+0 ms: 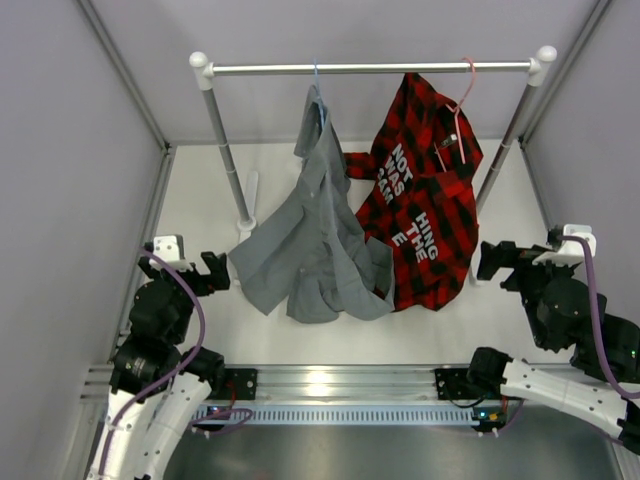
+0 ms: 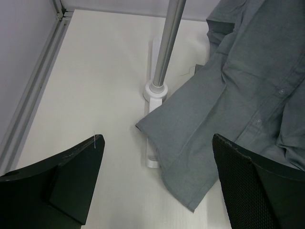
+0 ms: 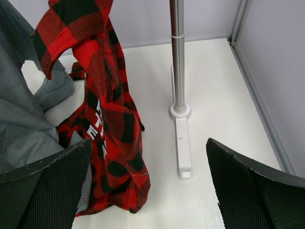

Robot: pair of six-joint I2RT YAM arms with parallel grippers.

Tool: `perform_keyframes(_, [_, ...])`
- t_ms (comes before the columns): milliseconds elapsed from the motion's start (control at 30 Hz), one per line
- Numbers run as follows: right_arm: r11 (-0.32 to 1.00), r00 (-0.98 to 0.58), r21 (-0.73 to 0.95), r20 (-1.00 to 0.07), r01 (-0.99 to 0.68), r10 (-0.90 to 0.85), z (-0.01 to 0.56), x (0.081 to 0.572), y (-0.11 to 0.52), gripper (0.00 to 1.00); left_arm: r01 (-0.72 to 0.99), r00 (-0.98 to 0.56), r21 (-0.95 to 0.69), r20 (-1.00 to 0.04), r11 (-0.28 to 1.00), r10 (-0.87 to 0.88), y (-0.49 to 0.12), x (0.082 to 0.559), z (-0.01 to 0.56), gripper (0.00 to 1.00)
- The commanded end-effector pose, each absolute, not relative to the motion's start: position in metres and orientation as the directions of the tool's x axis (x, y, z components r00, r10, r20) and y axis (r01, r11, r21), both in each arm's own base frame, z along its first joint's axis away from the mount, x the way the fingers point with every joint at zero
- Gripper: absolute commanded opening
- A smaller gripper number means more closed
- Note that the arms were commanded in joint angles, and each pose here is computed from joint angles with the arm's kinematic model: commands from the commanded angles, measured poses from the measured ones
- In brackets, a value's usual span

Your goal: Place the shirt on the hanger

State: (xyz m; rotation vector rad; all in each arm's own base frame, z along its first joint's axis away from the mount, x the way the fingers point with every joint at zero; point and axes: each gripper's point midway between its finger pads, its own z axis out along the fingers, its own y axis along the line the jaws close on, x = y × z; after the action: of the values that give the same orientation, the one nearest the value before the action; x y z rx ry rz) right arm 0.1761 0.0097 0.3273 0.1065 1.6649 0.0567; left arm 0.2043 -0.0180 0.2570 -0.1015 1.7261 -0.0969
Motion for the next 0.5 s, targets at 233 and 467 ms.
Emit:
perform_keyframes(233, [0.996, -0.111, 0.080, -0.990, 0.036, 0.084, 0.3217, 0.1754, 0.0096, 0.99, 0.011, -0.092, -0.133, -0.987, 0.991, -0.132, -0.0205, 0.2068, 0.2713, 0.98])
perform_keyframes(467, [0.995, -0.110, 0.089, -0.990, 0.038, 0.093, 0.3208, 0.1751, 0.0090, 1.00, 0.008, -0.093, -0.134, -0.987, 0.991, -0.133, -0.0201, 0.2070, 0.2711, 0.98])
